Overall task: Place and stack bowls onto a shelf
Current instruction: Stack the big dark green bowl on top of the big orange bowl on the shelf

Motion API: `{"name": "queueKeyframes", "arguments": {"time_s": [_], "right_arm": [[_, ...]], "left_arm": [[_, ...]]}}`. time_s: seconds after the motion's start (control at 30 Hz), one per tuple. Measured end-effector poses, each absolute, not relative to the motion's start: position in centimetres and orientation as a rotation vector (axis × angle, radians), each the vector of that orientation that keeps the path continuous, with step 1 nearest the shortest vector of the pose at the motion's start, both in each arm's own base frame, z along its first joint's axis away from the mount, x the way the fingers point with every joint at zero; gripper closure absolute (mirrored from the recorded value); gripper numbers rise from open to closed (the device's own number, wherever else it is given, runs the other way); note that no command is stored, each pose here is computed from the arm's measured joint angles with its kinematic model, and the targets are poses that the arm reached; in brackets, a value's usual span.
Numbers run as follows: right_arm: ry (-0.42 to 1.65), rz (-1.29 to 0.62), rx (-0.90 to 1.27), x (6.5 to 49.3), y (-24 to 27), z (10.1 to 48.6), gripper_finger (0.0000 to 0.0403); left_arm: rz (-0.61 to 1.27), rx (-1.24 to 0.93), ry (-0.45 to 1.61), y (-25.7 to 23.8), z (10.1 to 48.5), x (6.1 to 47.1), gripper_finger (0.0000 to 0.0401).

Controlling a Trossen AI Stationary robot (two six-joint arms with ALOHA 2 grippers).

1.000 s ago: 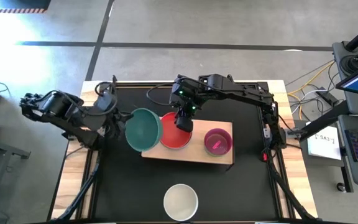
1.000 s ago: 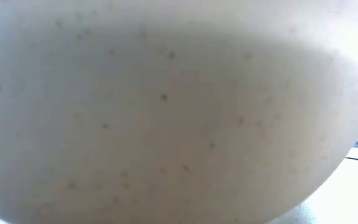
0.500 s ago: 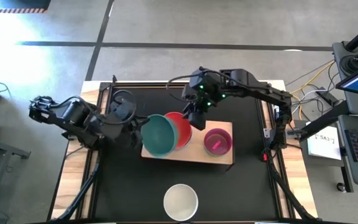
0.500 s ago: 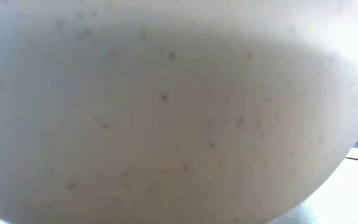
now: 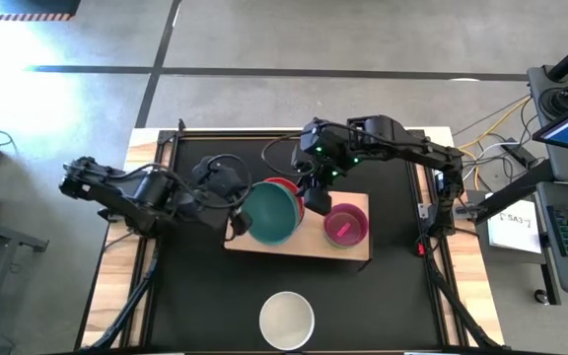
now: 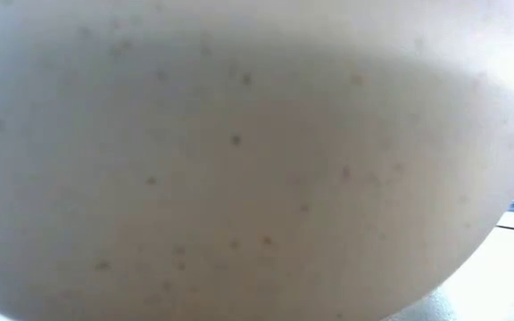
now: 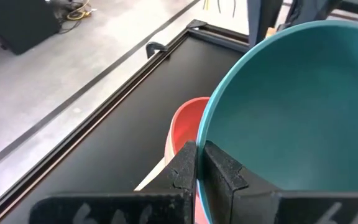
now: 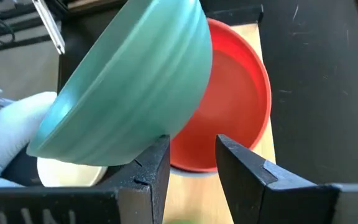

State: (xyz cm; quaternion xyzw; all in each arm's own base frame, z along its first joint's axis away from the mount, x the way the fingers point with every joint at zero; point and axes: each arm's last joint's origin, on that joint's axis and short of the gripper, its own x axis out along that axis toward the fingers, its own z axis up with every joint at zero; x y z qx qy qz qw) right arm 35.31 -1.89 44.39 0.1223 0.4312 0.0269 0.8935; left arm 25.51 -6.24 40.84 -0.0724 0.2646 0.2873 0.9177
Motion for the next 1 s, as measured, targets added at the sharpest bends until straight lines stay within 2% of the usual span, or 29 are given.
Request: {"name": "queueKeyframes", "arguments": {"time_s": [0.4, 0.8, 1.0], "right_arm": [[0.942, 0.064, 0.226, 35.0, -1.9, 44.1, 0.0284], [0.948, 0.072, 0.221, 34.9, -1.8, 44.0, 0.0284], [0.968, 0.076, 0.213, 34.8, -1.8, 43.9, 0.0284]], "left_arm": [[0.644, -0.137, 0.595, -5.9, 39.1, 27.7, 0.0398], [0.744, -0.099, 0.585, -4.7, 39.2, 27.5, 0.0377], [0.701, -0.130, 0.604, -4.7, 39.1, 27.6, 0.0376]]}}
